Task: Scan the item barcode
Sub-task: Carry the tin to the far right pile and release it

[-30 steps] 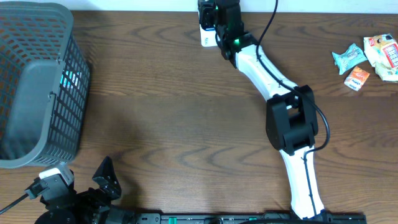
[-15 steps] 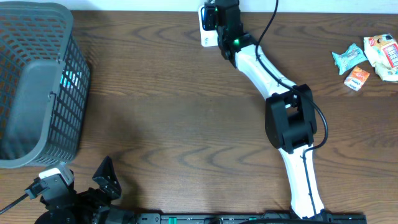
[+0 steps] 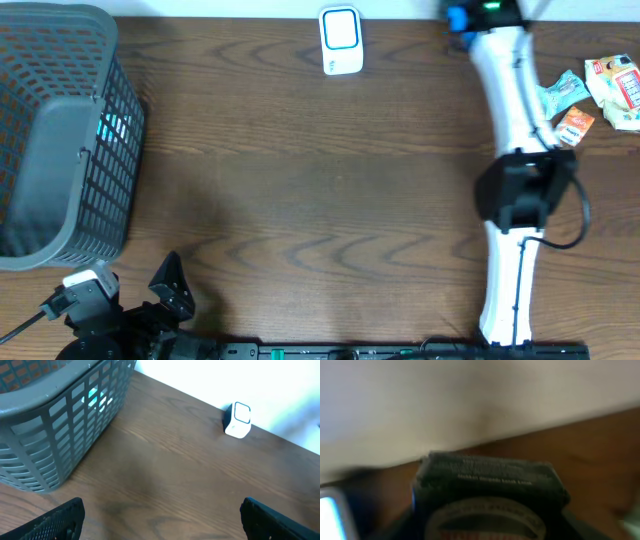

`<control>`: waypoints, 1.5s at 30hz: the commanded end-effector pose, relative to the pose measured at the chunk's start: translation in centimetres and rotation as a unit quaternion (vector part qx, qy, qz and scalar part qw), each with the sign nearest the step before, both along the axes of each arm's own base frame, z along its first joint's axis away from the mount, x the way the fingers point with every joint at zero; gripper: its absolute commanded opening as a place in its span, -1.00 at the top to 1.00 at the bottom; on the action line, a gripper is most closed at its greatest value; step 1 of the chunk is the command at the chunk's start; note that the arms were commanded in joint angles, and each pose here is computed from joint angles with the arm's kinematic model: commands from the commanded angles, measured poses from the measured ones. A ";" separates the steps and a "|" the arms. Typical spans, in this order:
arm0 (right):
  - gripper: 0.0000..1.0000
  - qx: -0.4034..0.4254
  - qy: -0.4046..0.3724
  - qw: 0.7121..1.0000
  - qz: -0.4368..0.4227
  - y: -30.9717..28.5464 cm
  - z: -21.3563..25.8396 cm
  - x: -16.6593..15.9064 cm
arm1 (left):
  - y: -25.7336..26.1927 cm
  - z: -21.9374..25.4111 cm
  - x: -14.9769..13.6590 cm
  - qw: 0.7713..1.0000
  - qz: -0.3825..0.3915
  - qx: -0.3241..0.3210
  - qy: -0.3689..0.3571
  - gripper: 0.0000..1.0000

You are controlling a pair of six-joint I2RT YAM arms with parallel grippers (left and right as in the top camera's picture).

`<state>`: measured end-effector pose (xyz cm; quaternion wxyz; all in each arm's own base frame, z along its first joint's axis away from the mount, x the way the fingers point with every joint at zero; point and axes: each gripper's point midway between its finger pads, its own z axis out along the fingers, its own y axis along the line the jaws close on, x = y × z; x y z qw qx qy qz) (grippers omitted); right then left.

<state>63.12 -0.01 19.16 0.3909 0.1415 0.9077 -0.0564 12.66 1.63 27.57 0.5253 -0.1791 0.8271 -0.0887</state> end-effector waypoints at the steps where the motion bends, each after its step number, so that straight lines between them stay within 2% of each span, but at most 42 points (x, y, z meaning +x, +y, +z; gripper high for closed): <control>1: -0.08 -0.021 0.069 0.996 -0.052 -7.2 -1.9 -2.9 | 0.3 -0.1 0.0 1.000 0.012 0.000 0.000 -0.95; 3: -0.18 -0.020 0.108 0.991 -0.076 -10.0 -3.5 -4.6 | 0.3 -0.1 0.0 1.000 0.012 0.000 0.000 -0.96; 5: -0.51 -0.016 0.138 0.985 -0.098 -12.6 -4.6 -6.2 | 0.3 -0.1 0.0 1.000 0.011 0.000 0.000 -0.96; 9: -0.49 -0.003 0.176 0.975 -0.139 -16.3 -5.8 -8.9 | 0.3 -0.1 0.0 1.000 0.011 0.000 0.000 -0.95; 10: -0.60 0.001 0.180 0.972 -0.148 -16.9 -5.9 -9.4 | 0.3 -0.1 0.0 1.000 0.011 0.000 0.000 -0.96; 11: -0.94 0.003 0.184 0.970 -0.156 -17.5 -6.0 -9.8 | 0.3 -0.1 0.0 1.000 0.011 0.000 0.000 -0.96; 12: -0.98 0.005 0.190 0.968 -0.162 -18.2 -5.9 -10.4 | 0.3 -0.1 0.0 1.000 0.011 0.000 0.000 -0.95; 19: -0.98 0.021 0.186 0.967 -0.171 -18.2 -2.6 -12.4 | 0.3 -0.1 0.0 1.000 0.012 0.000 0.000 -0.95; 26: -0.99 0.099 0.138 0.980 -0.102 -13.0 4.6 -14.4 | 0.3 -0.1 0.0 1.000 0.011 0.000 0.000 -0.96; 30: -0.99 0.136 0.143 0.976 -0.089 -9.9 8.6 -18.7 | 0.3 -0.1 0.0 1.000 0.011 0.000 0.000 -0.95; 36: -0.92 0.136 0.152 0.976 -0.071 -6.7 13.3 -25.3 | 0.3 -0.1 0.0 1.000 0.012 0.000 0.000 -0.96; 41: -0.91 0.118 0.102 0.988 -0.017 -3.8 17.6 -28.9 | 0.3 -0.1 0.0 1.000 0.011 0.000 0.000 -0.95; 45: -0.93 0.110 0.084 0.990 0.013 -1.6 19.2 -32.3 | 0.3 -0.1 0.0 1.000 0.012 0.000 0.000 -0.96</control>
